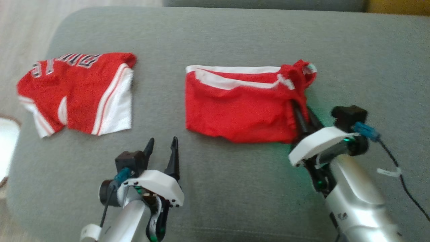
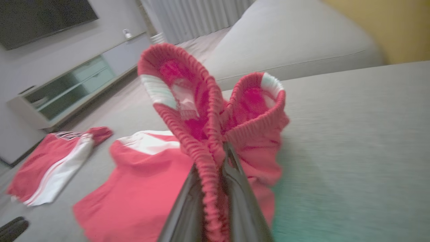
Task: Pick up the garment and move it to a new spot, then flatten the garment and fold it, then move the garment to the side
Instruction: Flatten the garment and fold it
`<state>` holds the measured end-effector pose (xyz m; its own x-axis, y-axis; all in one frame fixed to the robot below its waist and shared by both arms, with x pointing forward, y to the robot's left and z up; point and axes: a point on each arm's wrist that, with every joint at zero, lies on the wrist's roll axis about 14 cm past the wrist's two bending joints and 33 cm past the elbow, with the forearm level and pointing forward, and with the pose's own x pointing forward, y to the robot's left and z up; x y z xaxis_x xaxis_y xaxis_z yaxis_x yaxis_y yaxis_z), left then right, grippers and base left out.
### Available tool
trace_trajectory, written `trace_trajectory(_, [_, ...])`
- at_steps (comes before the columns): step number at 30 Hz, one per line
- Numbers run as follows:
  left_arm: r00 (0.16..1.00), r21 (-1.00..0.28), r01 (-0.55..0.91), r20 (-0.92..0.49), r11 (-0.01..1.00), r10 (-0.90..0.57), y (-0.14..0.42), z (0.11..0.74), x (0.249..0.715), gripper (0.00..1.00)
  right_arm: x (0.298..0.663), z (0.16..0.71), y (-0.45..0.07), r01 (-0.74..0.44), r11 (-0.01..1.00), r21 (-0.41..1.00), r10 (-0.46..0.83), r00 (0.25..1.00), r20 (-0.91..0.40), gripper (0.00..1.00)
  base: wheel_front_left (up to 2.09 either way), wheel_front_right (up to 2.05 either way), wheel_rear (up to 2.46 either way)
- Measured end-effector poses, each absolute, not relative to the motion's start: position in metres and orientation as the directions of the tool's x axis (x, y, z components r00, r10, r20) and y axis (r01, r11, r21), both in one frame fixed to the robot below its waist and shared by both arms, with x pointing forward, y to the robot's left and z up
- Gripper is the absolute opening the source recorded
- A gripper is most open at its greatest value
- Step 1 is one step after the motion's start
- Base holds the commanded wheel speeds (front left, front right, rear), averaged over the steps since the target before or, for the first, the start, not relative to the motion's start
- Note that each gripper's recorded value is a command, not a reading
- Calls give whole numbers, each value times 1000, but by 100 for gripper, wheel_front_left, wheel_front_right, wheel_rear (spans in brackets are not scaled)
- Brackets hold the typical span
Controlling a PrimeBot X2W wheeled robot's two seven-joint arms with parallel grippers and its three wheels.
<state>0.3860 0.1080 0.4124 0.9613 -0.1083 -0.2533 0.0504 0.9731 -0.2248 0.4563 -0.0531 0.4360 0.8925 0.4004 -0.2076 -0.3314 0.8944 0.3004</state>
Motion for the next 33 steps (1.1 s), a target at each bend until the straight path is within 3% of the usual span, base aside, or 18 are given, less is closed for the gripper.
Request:
trace_trajectory(10, [965,-206,-71,-263,976,15,147,415,357,100,446,445,60,-569,736,366,658,729,-190,0,0,0,0])
trace_trajectory(11, [964,-200,-91,-265,975,36,153,415,354,100,448,447,68,-584,724,368,671,719,-178,33,0,0,0])
trace_trajectory(12, [962,-192,-110,-268,975,55,159,415,350,100,449,451,76,-596,709,376,684,711,-164,100,0,0,0])
trace_trajectory(17, [955,-170,-171,-272,970,121,177,414,342,100,454,466,101,-631,663,402,716,692,-93,100,0,0,0])
trace_trajectory(20, [954,-160,-175,-273,971,127,178,413,342,100,461,470,93,-612,683,400,690,720,-77,100,0,0,0])
trace_trajectory(28, [973,-119,-116,-212,986,89,164,428,369,100,493,479,-10,-411,852,325,449,893,-46,100,0,0,0])
trace_trajectory(33, [985,-97,-56,-168,994,39,147,438,390,100,468,454,-93,-227,935,273,264,959,-106,100,0,0,0])
